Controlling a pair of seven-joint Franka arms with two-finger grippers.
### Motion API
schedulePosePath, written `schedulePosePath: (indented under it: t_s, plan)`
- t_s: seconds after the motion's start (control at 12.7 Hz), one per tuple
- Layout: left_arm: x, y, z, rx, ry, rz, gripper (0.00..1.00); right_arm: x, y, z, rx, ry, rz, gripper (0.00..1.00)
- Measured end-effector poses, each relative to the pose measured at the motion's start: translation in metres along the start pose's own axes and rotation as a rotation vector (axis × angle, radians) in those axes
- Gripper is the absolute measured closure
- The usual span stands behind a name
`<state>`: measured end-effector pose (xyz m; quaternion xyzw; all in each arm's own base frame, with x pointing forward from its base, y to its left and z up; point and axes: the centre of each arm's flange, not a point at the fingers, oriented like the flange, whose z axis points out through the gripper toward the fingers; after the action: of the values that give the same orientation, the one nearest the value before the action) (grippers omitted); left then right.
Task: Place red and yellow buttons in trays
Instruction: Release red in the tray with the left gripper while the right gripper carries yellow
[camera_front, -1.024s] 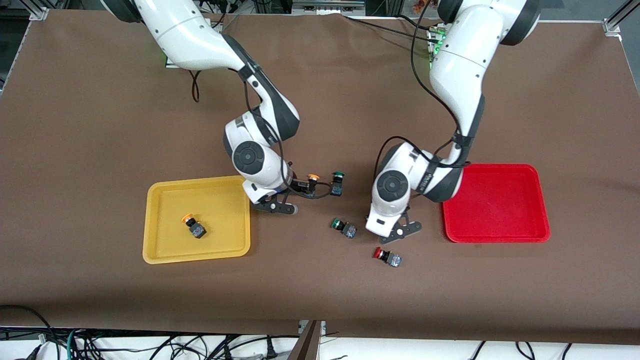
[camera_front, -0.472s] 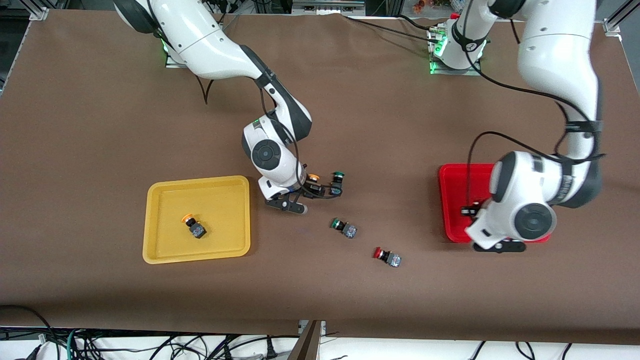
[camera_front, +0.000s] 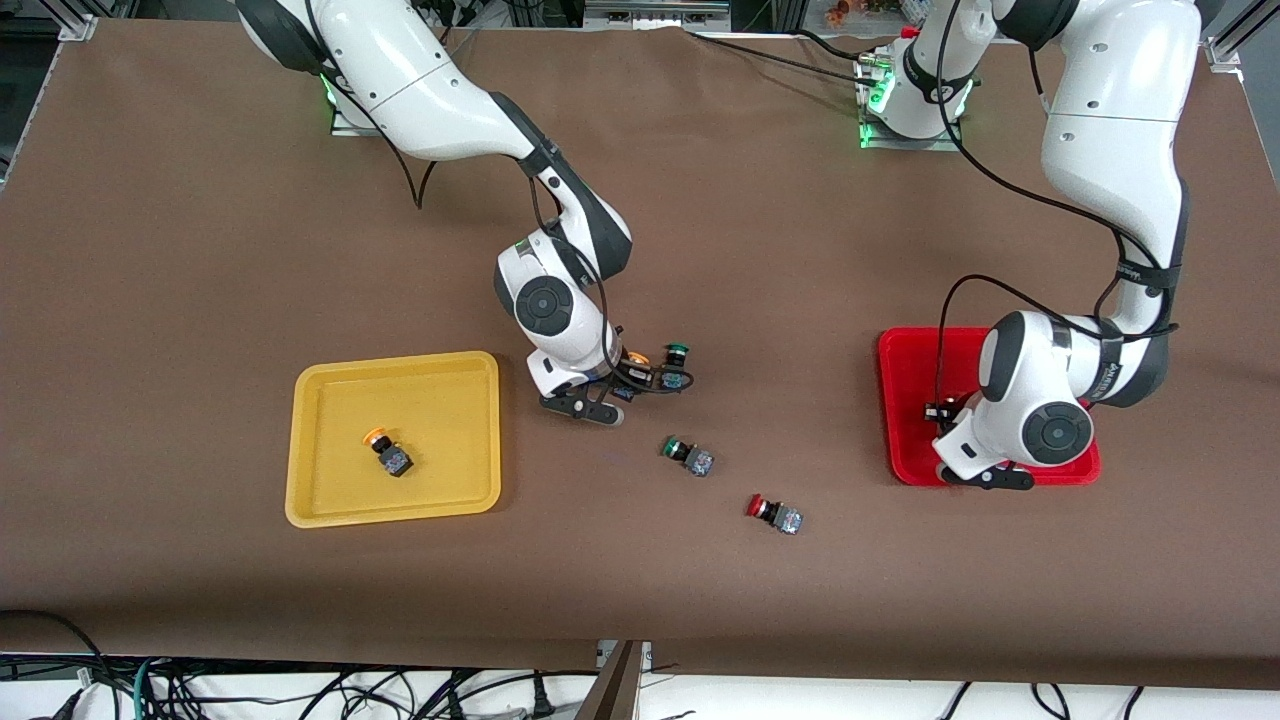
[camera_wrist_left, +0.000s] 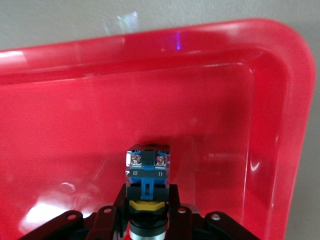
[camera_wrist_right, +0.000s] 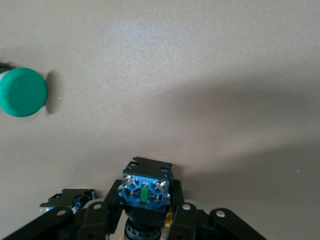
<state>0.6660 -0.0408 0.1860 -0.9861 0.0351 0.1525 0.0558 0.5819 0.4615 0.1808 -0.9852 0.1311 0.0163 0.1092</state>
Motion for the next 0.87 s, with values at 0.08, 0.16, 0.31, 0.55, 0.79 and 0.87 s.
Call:
schedulePosePath:
  t_s: [0.08, 0.16, 0.31, 0.55, 0.79, 0.87]
  plan:
    - [0.000, 0.001, -0.009, -0.001, 0.021, 0.001, 0.49, 0.004, 0.003, -0.003, -0.019, -0.014, -0.024, 0.58]
    - [0.000, 0.002, -0.030, -0.007, 0.057, 0.000, 0.39, 0.013, 0.010, -0.011, -0.041, -0.030, -0.070, 0.58]
    - [-0.003, 0.017, -0.091, -0.082, 0.153, -0.042, 0.19, 0.045, 0.032, -0.047, -0.072, -0.040, -0.212, 0.58]
    - [-0.005, 0.049, -0.150, -0.232, 0.216, -0.255, 0.00, 0.114, 0.097, -0.107, -0.113, -0.016, -0.459, 0.58]
    - [0.013, 0.083, -0.154, -0.293, 0.212, -0.491, 0.00, 0.152, 0.153, -0.110, -0.143, -0.008, -0.616, 0.58]
    - [0.023, 0.098, -0.151, -0.316, 0.220, -0.585, 0.00, 0.157, 0.162, -0.106, -0.145, -0.006, -0.658, 0.58]
